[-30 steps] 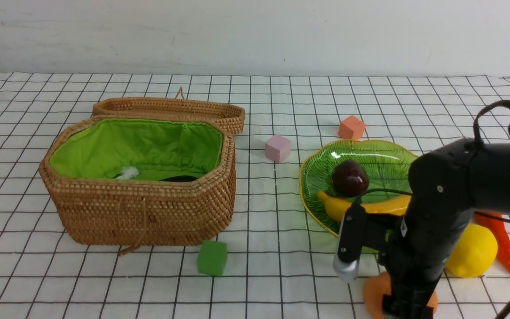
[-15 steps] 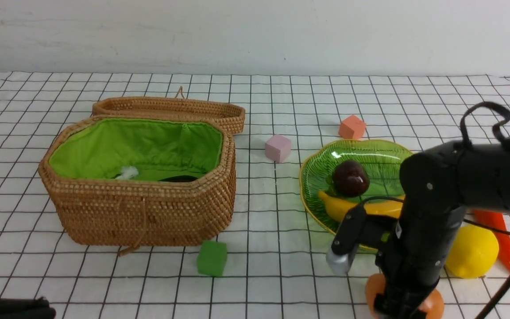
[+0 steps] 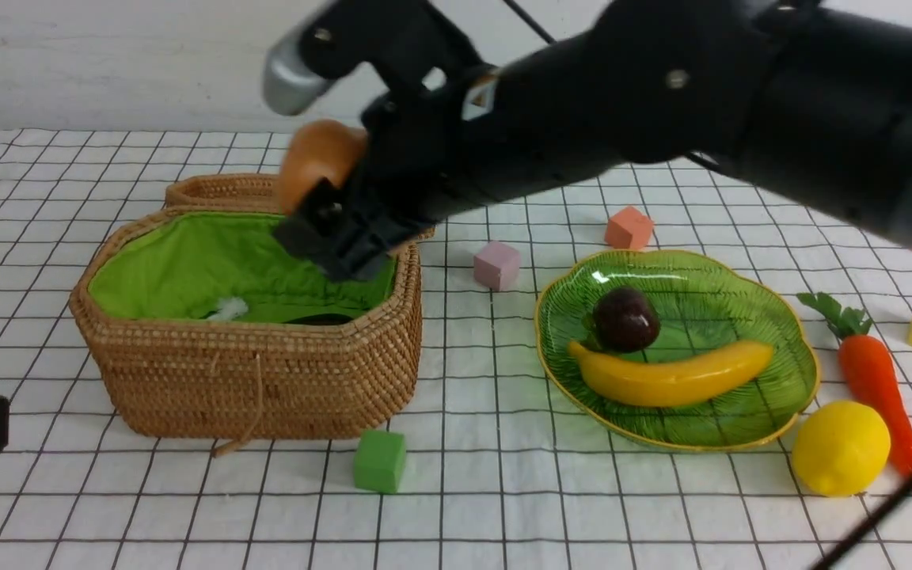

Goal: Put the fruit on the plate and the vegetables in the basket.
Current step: Use the right arm to grab a potato and put it into the left basket

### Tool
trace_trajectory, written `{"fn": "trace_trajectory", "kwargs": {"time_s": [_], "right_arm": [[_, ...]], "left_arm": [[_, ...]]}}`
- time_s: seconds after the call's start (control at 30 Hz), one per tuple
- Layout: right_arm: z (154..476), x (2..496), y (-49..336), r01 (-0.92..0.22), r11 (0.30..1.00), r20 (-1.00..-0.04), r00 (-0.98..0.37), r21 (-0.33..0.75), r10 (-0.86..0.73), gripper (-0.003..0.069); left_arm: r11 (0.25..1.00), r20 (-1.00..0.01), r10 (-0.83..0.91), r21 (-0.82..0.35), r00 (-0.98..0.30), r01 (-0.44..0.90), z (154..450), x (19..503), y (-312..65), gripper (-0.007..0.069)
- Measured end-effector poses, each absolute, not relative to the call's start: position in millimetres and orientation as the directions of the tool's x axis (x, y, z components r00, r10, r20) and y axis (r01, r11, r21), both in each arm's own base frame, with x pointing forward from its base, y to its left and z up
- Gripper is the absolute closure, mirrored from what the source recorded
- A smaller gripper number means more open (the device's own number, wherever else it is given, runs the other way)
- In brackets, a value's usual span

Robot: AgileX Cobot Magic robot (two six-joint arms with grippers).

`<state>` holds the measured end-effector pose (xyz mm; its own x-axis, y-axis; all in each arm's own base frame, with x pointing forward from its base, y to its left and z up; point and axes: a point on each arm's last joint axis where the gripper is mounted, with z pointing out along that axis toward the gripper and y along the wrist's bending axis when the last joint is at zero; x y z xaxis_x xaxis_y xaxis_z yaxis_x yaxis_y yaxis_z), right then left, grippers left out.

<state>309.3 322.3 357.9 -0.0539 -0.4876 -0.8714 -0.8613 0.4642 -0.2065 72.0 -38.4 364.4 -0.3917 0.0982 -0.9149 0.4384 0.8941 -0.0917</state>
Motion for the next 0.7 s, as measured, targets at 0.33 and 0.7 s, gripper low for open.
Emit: {"fn": "trace_trajectory", "kwargs": {"time_s": [0.33, 0.7], "right_arm": [[287, 357, 372, -0.852, 0.453, -0.849, -0.019, -0.263, -0.529, -0.0017], [358, 324, 343, -0.872, 0.440, -0.849, -0.057, -0.215, -0.526, 0.0022]], "left_arm": [[0.897, -0.911, 0.089, -0.102, -0.403, 0.429, 364, 72, -38, 0.0637], [0.895, -0.912, 0.084, -0.107, -0.401, 0.432, 364, 72, -38, 0.0637]]}}
